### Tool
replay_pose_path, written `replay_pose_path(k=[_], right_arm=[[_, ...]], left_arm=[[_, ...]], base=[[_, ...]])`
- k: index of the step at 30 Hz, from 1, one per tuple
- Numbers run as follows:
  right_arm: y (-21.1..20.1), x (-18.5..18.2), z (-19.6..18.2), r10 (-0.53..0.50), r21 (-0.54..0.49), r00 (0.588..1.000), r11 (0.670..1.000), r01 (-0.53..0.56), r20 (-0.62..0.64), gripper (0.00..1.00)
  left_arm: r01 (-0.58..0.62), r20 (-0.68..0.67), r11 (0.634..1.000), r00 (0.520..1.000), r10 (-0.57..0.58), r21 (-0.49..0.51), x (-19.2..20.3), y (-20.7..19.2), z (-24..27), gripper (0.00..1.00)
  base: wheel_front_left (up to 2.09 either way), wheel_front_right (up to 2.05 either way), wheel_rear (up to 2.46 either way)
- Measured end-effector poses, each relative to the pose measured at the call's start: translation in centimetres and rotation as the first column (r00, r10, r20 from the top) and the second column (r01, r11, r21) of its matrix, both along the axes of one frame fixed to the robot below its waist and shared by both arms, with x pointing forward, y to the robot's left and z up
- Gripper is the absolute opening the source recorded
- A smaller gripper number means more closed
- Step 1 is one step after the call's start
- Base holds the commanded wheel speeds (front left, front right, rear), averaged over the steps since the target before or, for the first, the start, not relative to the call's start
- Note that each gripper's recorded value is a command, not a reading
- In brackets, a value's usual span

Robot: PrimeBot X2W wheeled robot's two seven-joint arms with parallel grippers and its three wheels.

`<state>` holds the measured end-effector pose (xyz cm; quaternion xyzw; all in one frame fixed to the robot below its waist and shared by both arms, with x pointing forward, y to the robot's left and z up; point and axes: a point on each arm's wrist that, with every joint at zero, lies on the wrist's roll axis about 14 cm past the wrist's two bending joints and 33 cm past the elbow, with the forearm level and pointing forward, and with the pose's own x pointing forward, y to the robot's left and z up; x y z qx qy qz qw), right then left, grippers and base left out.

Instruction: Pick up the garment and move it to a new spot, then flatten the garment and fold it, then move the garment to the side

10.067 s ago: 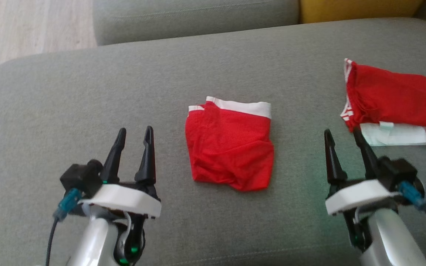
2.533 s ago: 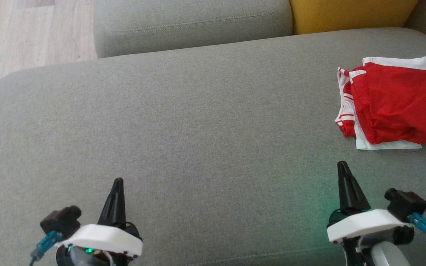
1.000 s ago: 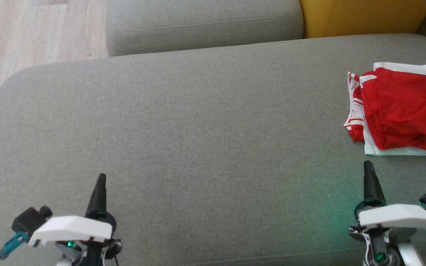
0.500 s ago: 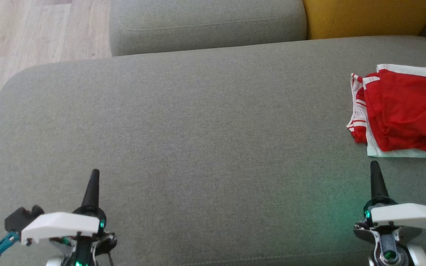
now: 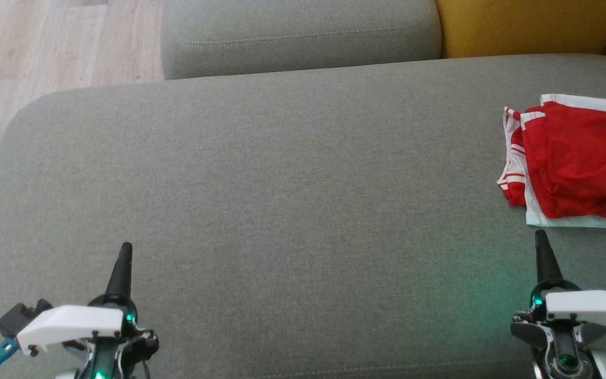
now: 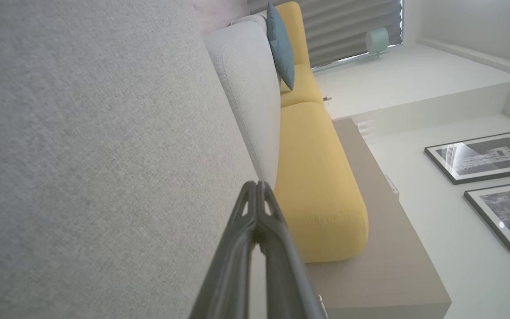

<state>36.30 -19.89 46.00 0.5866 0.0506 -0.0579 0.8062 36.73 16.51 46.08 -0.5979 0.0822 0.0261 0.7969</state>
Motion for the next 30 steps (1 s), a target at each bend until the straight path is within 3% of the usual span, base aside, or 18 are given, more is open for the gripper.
replay_pose_path(k=[14,30], right_arm=[[-0.2,0.7,0.9,-0.017,0.145,0.999,0.989,0.013,0.029,0.00],[-0.6,0.9,1.4,-0.045,0.313,0.998,0.949,0.026,0.051,0.00]], left_arm=[[-0.029,0.019,0.991,0.999,0.032,-0.130,0.3,0.9,0.7,0.00],[-0.057,0.046,0.957,0.996,0.073,-0.284,0.7,2.1,1.6,0.00]], base=[[0.00,0.00,0.00],[0.00,0.00,0.00]])
